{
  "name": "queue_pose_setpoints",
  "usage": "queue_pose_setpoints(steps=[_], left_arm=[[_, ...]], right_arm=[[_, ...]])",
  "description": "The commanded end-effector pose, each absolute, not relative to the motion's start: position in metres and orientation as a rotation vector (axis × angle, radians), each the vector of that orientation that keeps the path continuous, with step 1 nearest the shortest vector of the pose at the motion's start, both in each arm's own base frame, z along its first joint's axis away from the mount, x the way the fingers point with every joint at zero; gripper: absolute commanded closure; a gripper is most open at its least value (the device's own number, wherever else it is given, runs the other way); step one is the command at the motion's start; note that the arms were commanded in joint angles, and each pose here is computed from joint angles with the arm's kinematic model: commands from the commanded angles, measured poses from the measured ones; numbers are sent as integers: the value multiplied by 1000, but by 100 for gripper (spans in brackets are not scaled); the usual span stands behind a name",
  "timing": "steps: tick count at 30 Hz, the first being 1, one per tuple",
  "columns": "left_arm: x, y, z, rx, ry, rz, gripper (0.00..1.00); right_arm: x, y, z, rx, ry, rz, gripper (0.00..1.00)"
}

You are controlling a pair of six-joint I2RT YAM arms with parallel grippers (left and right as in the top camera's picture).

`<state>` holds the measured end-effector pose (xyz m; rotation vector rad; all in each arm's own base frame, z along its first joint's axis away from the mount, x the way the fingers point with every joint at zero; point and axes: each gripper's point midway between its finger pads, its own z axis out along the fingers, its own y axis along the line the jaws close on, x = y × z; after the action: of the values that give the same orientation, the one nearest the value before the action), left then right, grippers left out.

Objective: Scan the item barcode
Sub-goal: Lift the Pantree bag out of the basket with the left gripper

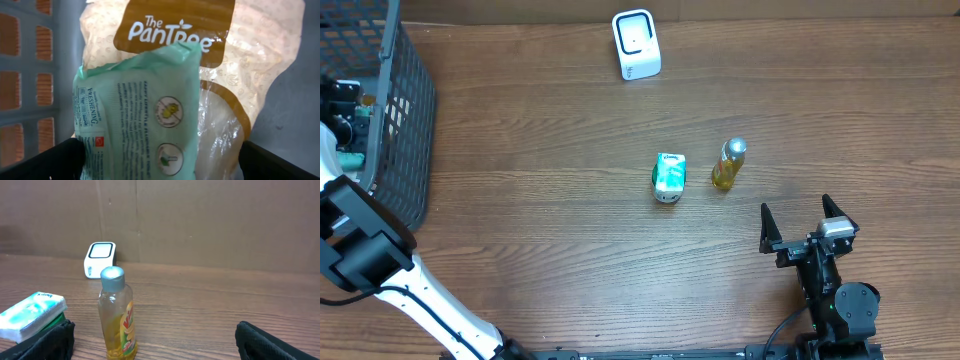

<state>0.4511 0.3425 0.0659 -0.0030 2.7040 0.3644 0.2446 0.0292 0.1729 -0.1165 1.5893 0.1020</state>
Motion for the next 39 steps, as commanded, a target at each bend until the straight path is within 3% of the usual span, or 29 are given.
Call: queue_pose_setpoints(steps=[1, 12, 15, 17, 18, 19, 21, 24, 26, 27, 29, 32, 33, 37, 39], left_arm=[[444, 337, 35, 61, 2767, 330, 0], [437, 337, -4, 21, 2837, 301, 0], [436, 336, -8, 16, 2843, 293, 17], [436, 336, -8, 10, 2844, 291, 50], [436, 335, -8, 7, 2843, 288, 56], [437, 336, -8, -11, 2841, 288, 56], [438, 337, -5, -16, 2834, 294, 29], [443, 341, 7, -59, 2806, 310, 30], [445, 342, 12, -91, 2792, 313, 46], [444, 342, 11, -110, 2795, 306, 46], [439, 339, 4, -116, 2819, 292, 36], [427, 339, -9, -132, 2870, 309, 37], [423, 338, -13, -135, 2884, 313, 43], [420, 337, -15, -170, 2890, 308, 85], [429, 340, 2, -244, 2841, 329, 93]], right_arm=[[245, 29, 168, -117, 1596, 102, 0], [245, 29, 168, -117, 1596, 102, 0], [245, 29, 168, -117, 1596, 102, 0], [245, 29, 168, -117, 1596, 102, 0], [245, 29, 168, -117, 1596, 102, 0], [245, 29, 168, -117, 1596, 102, 0], [245, 29, 168, -117, 1596, 102, 0], [245, 29, 168, -117, 1596, 102, 0], [245, 29, 168, -117, 1596, 102, 0], [245, 29, 168, -117, 1596, 102, 0], [245, 29, 168, -117, 1596, 102, 0], [245, 29, 168, -117, 1596, 102, 0], [245, 29, 168, -117, 1596, 102, 0], [245, 29, 168, -117, 1596, 102, 0], [245, 29, 168, -117, 1596, 102, 0]])
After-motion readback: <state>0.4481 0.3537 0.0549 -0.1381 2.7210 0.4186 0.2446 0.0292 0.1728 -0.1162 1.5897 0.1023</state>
